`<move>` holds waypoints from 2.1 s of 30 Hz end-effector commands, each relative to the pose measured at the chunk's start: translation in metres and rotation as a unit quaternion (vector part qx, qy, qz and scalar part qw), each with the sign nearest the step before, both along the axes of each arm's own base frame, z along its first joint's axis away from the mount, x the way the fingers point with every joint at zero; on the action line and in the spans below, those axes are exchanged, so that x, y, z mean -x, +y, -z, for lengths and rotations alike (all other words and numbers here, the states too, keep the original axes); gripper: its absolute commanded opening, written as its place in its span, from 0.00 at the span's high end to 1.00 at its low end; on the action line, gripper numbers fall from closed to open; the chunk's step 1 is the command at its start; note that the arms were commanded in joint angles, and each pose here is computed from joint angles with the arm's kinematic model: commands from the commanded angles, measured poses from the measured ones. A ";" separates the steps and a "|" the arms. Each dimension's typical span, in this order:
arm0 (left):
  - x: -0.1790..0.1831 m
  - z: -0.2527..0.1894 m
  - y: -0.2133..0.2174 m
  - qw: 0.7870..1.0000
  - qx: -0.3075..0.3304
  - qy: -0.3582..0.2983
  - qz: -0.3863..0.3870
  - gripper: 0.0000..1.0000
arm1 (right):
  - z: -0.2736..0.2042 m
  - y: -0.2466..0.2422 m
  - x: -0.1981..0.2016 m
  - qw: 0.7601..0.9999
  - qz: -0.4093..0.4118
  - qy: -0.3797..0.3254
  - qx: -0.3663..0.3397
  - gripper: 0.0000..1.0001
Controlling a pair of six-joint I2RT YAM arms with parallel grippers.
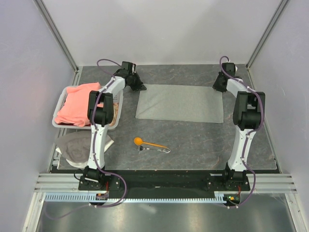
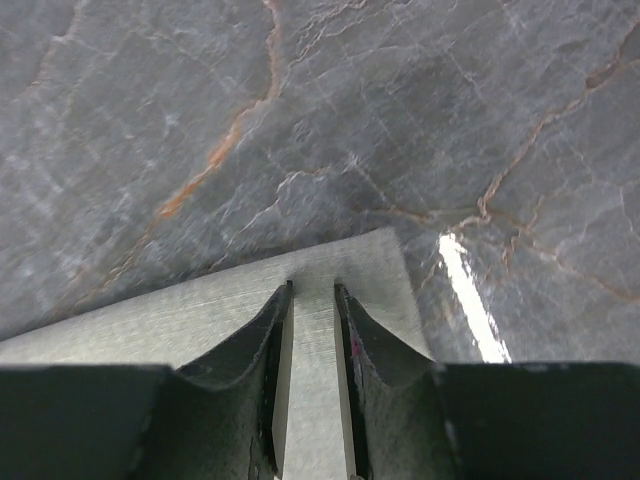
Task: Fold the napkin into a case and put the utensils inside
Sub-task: Smooth out the rectangle-folded napkin at the center of the board, then pick up the rectangle-folded napkin from the center of the board.
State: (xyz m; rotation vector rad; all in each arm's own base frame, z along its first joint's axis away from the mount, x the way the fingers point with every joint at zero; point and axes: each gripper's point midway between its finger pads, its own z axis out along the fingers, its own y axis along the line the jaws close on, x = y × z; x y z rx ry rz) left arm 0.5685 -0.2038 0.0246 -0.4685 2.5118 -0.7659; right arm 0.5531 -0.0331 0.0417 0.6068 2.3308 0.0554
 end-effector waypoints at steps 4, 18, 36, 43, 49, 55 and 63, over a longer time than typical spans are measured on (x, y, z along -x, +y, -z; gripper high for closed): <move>-0.013 0.011 0.019 0.998 0.012 0.018 -0.053 0.94 | 0.010 -0.019 -0.024 0.998 -0.010 -0.004 0.056 0.70; -0.012 -0.056 0.018 0.999 -0.010 -0.048 -0.012 0.83 | -0.061 -0.022 -0.039 0.995 -0.004 -0.022 0.095 0.38; 0.125 -0.103 -0.098 0.984 -0.046 -0.068 0.159 0.83 | -0.065 0.001 0.071 0.997 -0.035 0.047 0.053 0.07; 0.131 -0.089 -0.141 0.978 -0.028 -0.057 0.198 0.86 | -0.032 -0.009 0.067 0.985 -0.113 0.081 0.099 0.27; 0.121 -0.083 -0.149 0.978 -0.022 -0.052 0.202 0.87 | -0.003 -0.008 0.061 0.981 -0.134 0.099 0.095 0.48; 0.117 -0.072 -0.150 0.977 -0.028 -0.047 0.204 0.87 | 0.009 -0.013 0.066 0.978 -0.135 0.113 0.108 0.52; 0.114 -0.060 -0.148 0.978 -0.032 -0.037 0.201 0.87 | 0.030 -0.013 0.080 0.975 -0.133 0.144 0.105 0.54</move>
